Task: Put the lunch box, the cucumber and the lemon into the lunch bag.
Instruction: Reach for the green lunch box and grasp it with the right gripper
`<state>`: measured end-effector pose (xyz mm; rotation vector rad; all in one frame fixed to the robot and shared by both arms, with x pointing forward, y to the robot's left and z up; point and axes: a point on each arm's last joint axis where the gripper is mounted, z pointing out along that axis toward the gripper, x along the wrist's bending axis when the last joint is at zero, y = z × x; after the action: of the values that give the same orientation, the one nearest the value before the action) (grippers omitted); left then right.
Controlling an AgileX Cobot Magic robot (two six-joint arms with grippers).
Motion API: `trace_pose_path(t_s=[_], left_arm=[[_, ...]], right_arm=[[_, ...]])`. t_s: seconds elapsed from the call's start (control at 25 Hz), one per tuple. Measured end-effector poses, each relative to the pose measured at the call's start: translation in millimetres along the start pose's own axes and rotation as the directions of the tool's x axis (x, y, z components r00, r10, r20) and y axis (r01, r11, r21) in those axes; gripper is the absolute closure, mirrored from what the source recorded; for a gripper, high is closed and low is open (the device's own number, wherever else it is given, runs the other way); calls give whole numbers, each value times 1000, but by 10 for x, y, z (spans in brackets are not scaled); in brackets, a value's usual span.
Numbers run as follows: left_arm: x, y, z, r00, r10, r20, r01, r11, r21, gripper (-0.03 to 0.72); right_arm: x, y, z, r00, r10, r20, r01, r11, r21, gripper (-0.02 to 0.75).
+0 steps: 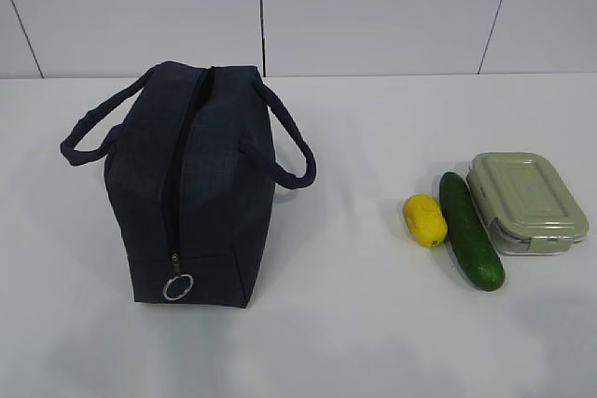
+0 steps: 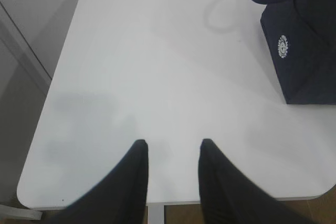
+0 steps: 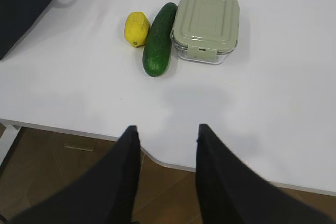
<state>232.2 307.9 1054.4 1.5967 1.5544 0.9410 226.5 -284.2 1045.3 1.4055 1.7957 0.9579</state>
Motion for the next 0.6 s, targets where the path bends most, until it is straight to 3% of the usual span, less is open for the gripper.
trace_pose_path(t_s=[0.6], left_arm=[[0,0,0,1000,0,0,0,1000,0,452]], right_arm=[[0,0,0,1000,0,0,0,1000,0,456]])
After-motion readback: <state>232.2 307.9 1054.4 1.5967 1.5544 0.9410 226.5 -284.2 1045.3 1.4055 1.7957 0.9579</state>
